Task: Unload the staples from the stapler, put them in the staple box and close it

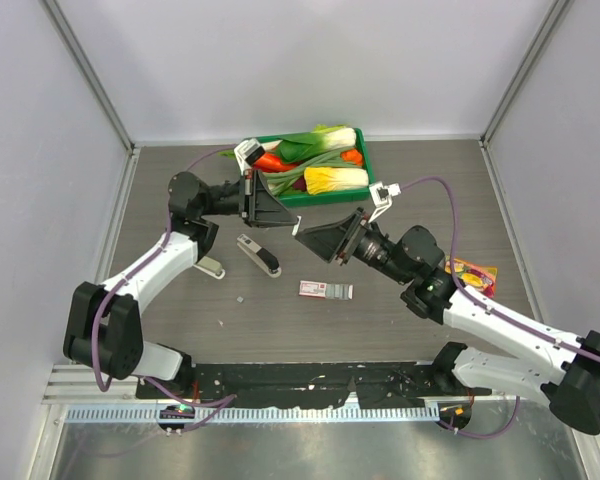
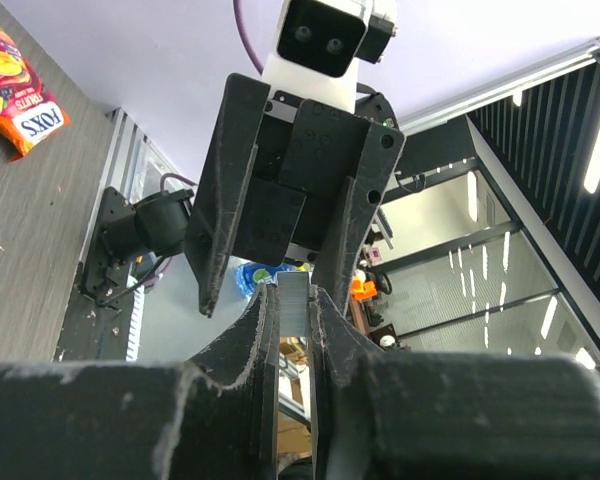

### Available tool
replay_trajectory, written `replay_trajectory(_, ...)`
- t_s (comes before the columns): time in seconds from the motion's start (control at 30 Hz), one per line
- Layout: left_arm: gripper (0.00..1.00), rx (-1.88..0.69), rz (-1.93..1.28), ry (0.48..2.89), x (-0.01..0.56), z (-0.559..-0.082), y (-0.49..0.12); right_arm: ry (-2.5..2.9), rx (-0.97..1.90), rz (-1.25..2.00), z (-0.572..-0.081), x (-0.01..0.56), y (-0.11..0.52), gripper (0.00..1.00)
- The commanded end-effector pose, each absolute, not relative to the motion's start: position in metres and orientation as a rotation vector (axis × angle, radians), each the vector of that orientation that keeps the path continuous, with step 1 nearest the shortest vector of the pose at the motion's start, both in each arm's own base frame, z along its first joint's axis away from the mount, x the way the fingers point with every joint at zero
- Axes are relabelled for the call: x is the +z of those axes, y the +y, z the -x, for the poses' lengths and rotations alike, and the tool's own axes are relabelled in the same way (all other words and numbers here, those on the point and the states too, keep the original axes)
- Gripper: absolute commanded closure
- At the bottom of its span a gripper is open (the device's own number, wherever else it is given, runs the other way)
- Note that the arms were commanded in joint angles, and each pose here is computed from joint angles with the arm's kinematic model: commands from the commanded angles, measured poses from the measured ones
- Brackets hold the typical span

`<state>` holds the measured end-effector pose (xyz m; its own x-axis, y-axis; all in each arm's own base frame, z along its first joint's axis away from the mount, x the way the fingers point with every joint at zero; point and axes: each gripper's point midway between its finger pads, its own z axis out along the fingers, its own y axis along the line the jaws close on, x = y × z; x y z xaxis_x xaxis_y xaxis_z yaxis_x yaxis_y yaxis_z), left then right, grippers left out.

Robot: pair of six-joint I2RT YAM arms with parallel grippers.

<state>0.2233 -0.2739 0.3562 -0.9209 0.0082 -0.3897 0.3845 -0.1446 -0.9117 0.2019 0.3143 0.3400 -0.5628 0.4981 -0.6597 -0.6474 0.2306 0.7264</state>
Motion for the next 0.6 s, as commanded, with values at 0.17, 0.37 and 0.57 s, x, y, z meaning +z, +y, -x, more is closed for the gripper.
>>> replay_trajectory(0.17,0.9,-2.145,-0.499,1.821,0.359,-0.215,-0.272,1.418,1.601,0.164,-0.201,0.382,0.317,0.43)
replay_trajectory(0.37,0.9,-2.145,-0.498,1.818,0.359,-0.215,-0.272,1.422,1.631,0.156,-0.204,0.381,0.323,0.48)
replay_trajectory(0.57,0.89,-2.143,-0.503,1.823,0.356,-0.213,-0.272,1.415,1.637,0.152,-0.206,0.381,0.324,0.57)
